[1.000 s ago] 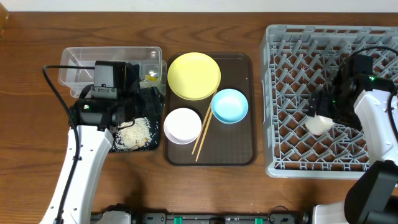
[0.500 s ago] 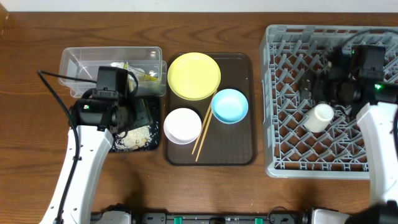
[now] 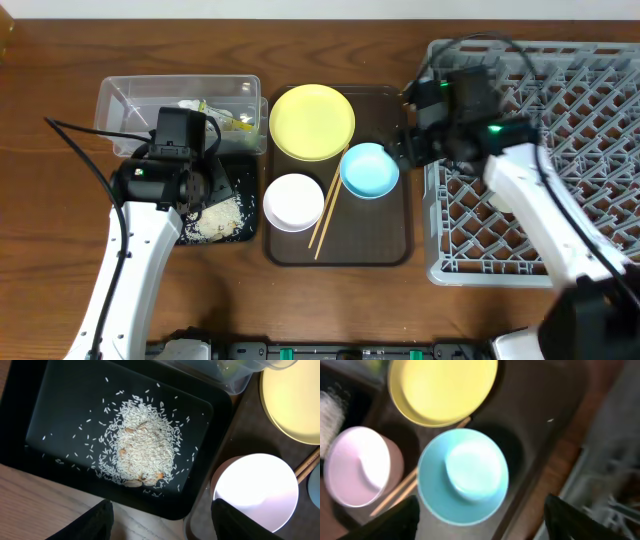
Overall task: Sort waste into correct bins and load items into the dishwasher rack
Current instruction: 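Reach the right gripper to the blue bowl and grasp its rim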
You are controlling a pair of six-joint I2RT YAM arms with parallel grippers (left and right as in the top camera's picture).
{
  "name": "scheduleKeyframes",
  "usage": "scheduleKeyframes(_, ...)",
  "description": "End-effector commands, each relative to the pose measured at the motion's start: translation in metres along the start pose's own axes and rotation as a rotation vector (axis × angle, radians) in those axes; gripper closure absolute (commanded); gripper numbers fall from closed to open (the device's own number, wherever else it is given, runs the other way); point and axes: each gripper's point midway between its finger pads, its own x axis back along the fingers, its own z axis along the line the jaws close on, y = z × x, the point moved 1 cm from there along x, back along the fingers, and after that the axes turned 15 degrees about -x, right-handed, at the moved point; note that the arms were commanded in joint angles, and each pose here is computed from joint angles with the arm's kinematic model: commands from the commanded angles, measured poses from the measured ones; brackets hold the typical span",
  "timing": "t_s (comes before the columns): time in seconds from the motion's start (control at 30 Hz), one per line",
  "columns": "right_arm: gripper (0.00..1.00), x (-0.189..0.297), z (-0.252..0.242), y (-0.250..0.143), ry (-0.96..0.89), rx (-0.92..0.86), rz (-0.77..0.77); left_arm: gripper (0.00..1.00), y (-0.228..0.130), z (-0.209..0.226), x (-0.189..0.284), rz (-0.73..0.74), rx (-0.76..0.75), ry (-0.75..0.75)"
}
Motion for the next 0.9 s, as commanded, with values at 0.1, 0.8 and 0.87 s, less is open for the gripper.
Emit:
scheduleKeyframes(0.1,0.41,-0.047,-0.015,-0.013,-0.143,-0.042,0.062,0.34,0.003,0.005,0.003,-0.012,0.014,0.023)
scheduleKeyframes(0.8,0.99,-0.024,-0.043,0.022,-0.256,-0.180,-0.072,0.34,0.003,0.005,0.003,-0.012,0.015,0.022)
scheduleKeyframes(0.87,0.99,0.008,-0.051,0.043,-0.313,-0.183,-0.188,0.34,0.003,0.005,0.003,-0.013,0.015,0.022)
